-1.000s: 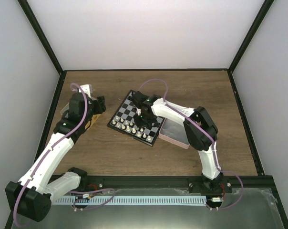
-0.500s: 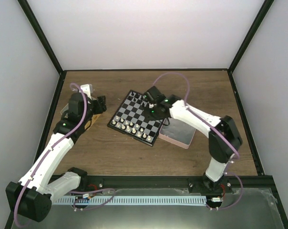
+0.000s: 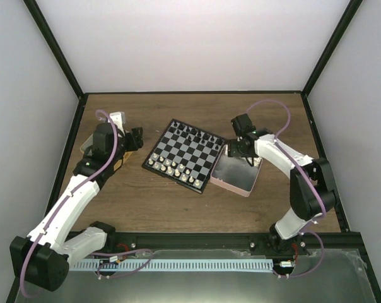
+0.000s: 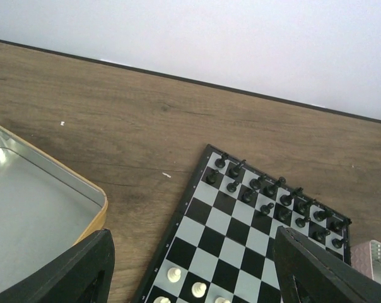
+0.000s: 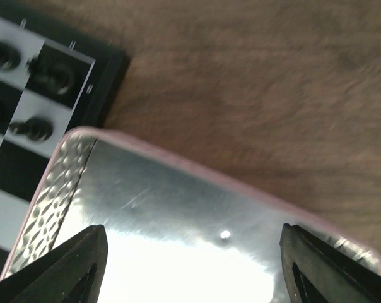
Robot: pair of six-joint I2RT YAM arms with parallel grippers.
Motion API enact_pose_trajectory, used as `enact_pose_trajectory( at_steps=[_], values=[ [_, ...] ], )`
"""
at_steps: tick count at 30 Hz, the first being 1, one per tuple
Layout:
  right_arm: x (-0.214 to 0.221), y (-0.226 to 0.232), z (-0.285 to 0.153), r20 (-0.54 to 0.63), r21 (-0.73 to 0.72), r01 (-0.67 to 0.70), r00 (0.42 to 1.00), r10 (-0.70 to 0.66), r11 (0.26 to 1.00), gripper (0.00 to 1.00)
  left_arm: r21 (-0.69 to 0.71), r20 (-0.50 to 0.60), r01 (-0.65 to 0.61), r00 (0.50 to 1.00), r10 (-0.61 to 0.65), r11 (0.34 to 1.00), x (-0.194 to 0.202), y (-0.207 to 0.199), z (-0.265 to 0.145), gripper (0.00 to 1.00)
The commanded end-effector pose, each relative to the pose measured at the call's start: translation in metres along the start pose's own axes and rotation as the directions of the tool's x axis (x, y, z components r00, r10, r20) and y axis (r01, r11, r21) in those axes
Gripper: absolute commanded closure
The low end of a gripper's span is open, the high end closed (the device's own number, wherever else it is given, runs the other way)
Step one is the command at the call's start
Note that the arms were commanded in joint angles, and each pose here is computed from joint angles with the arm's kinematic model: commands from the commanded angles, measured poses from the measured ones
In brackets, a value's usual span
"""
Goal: Set up the chess pieces on the board
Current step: Adjust the storage box at the center of the board.
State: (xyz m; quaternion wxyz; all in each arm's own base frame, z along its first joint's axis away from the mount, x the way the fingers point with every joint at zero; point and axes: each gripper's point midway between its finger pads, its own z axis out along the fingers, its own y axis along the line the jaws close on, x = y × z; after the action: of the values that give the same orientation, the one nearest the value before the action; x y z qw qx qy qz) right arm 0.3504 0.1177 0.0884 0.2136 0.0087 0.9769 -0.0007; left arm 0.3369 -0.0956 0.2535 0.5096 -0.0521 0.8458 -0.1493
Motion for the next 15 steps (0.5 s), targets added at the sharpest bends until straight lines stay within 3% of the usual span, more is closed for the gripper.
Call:
enact_pose_trajectory(
  at_steps=[1, 7, 15],
  values=[
    [-0.041, -0.015, -0.004, 0.122, 0.038, 0.065, 0.990, -0.070, 0.997, 0.23, 0.022, 0.012, -0.008, 1.000, 0.008, 1.000, -0.003, -0.003, 0.006, 0.29],
    [-0.037, -0.007, 0.020, 0.054, 0.002, 0.207, 0.977, -0.206, 0.978, 0.26, 0.032, -0.001, -0.005, 1.000, 0.005, 0.999, 0.002, -0.004, 0.008, 0.29],
    [-0.034, -0.017, 0.040, -0.016, 0.015, 0.231, 0.973, -0.231, 0.973, 0.44, 0.041, -0.007, -0.002, 1.000, 0.002, 0.999, 0.003, -0.006, 0.008, 0.29]
  ],
)
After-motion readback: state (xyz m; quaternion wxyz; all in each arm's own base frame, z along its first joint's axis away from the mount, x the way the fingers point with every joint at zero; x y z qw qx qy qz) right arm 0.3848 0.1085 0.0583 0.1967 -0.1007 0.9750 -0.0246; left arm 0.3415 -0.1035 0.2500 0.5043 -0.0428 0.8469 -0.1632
